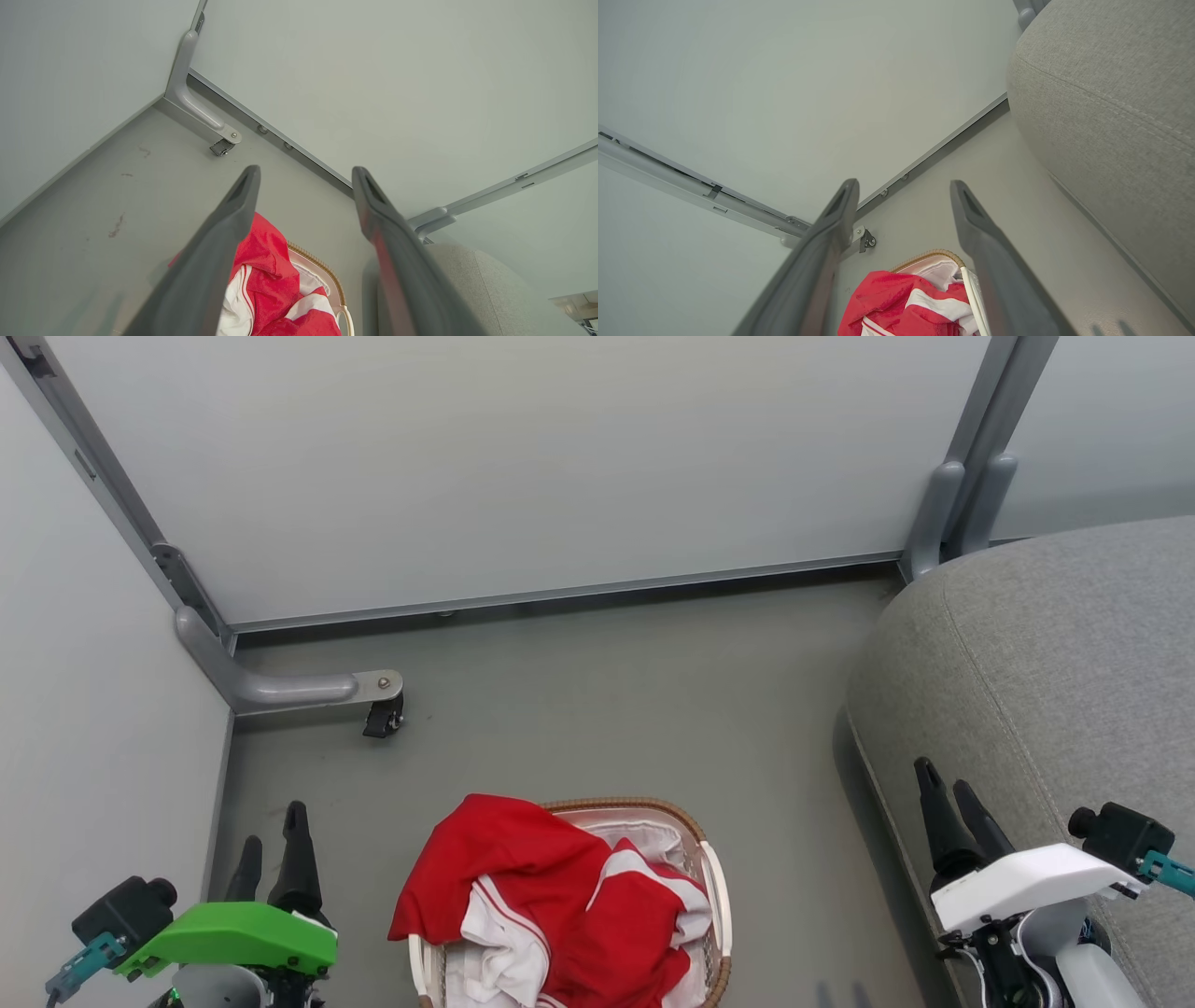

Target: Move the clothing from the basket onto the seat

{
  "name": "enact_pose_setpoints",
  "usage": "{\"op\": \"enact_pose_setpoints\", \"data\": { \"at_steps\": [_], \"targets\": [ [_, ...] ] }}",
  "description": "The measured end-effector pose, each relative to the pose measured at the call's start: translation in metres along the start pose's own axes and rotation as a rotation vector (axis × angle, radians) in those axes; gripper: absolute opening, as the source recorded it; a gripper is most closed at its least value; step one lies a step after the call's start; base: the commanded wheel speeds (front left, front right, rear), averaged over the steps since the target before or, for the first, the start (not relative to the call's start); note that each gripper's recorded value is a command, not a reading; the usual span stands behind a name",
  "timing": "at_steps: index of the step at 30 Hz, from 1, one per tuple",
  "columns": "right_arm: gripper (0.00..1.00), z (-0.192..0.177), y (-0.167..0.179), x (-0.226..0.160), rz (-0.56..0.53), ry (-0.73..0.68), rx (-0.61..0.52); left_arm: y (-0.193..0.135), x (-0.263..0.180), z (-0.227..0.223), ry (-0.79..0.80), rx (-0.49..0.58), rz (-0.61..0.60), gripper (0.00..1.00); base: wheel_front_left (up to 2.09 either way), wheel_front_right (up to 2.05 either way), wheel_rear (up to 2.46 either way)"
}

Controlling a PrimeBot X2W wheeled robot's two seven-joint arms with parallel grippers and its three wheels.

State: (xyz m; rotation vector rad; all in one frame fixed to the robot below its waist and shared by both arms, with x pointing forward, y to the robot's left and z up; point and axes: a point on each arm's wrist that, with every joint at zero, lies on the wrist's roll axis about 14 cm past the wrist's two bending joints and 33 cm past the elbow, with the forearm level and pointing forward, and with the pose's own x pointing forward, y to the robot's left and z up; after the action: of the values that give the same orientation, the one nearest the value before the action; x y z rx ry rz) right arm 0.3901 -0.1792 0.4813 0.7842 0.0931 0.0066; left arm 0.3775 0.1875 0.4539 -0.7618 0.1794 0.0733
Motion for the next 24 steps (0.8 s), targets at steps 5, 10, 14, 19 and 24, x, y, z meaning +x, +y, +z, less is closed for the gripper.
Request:
{"op": "enact_pose_setpoints", "data": {
  "at_steps": [5, 10, 14, 19, 24],
  "targets": [
    [1.00, -0.0011, 0.0032, 0.0015, 0.012, 0.001, -0.078, 0.0021, 0.0000, -0.0034, 0.013, 0.097, 0.007, 1.00, 0.00, 0.00, 0.00],
    [1.00, 0.0001, 0.0064, 0.0030, 0.025, -0.007, -0.154, 0.0003, 0.0001, -0.0038, 0.011, 0.186, 0.005, 1.00, 0.00, 0.00, 0.00],
    [1.00, -0.0013, 0.0067, 0.0027, 0.029, -0.006, -0.212, -0.0012, -0.0001, -0.0040, 0.010, 0.255, -0.002, 1.00, 0.00, 0.00, 0.00],
    [1.00, -0.0032, 0.0056, 0.0020, 0.031, -0.004, -0.282, -0.0030, 0.0000, -0.0050, 0.007, 0.327, -0.010, 1.00, 0.00, 0.00, 0.00],
    [1.00, -0.0058, 0.0047, 0.0012, 0.033, -0.001, -0.342, -0.0066, -0.0002, -0.0061, 0.000, 0.388, -0.024, 1.00, 0.00, 0.00, 0.00]
  ]
}}
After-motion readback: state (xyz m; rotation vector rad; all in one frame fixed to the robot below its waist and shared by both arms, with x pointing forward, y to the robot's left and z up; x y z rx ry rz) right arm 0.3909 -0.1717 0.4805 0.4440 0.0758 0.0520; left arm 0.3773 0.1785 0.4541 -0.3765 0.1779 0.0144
